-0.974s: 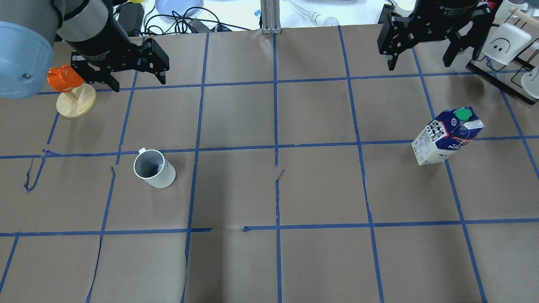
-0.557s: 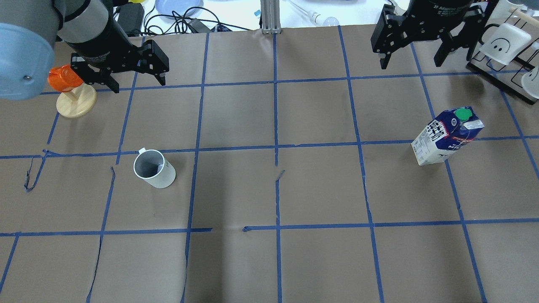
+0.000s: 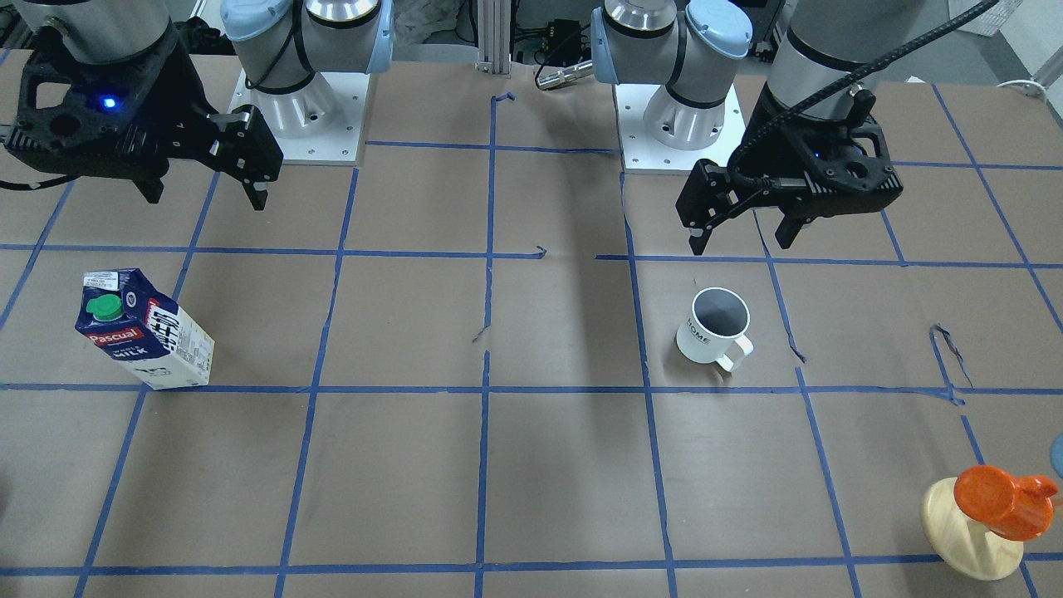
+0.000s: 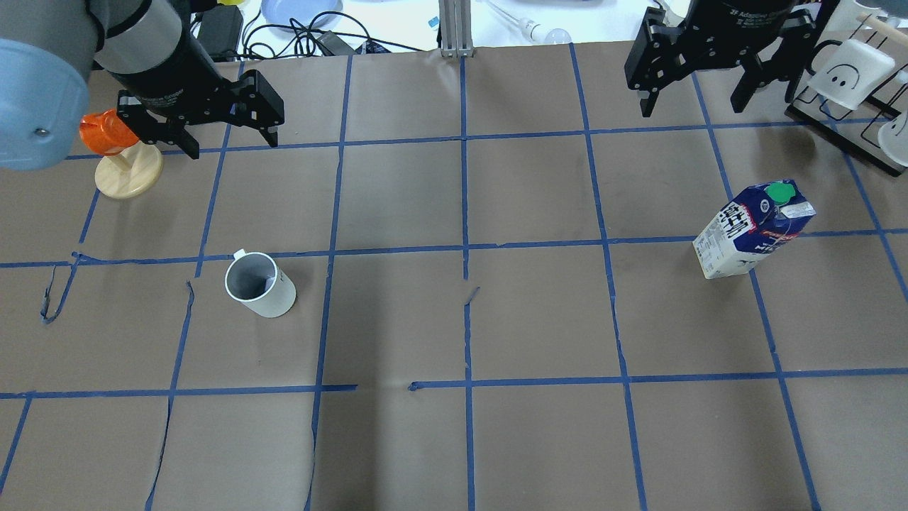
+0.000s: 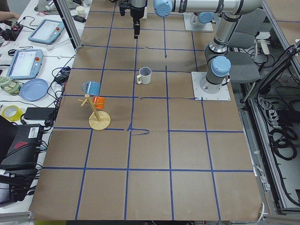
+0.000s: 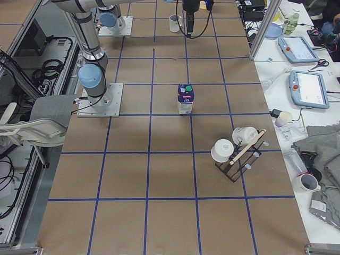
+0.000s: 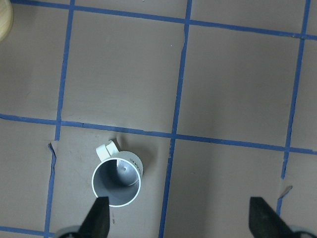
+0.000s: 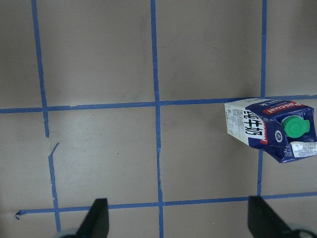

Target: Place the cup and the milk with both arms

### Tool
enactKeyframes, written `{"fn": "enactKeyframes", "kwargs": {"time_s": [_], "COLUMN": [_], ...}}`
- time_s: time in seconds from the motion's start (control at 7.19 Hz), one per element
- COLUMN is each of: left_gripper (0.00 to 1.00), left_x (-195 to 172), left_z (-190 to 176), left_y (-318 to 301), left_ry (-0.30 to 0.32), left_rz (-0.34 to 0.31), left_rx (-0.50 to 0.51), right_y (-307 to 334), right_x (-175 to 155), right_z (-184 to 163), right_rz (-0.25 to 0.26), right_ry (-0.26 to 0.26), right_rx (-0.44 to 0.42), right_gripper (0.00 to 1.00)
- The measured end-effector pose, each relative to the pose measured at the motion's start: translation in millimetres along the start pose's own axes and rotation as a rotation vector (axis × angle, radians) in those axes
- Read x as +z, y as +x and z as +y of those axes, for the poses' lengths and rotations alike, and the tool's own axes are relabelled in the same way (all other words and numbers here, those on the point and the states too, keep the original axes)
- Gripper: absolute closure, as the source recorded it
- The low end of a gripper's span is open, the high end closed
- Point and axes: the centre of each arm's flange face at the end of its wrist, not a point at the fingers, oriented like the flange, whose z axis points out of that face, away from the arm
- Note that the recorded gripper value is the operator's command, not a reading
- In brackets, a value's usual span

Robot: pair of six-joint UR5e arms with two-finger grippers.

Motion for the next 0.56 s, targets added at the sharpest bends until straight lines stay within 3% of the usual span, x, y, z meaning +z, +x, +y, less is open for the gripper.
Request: {"fn": "enactKeyframes", "kwargs": {"time_s": [0.56], "left_gripper": [0.0], "left_x": [0.2], "left_z": [4.0], "left_y": [-0.4], "left_ry": [-0.016], "left_rz": [-0.002], "left_rx": [0.028], "right_y": [0.0], "right_x": [0.0], "right_z": [0.0], "right_rz": [0.0], "right_ry": [0.0], "right_rx": [-0.001], "right_gripper": [0.0]}}
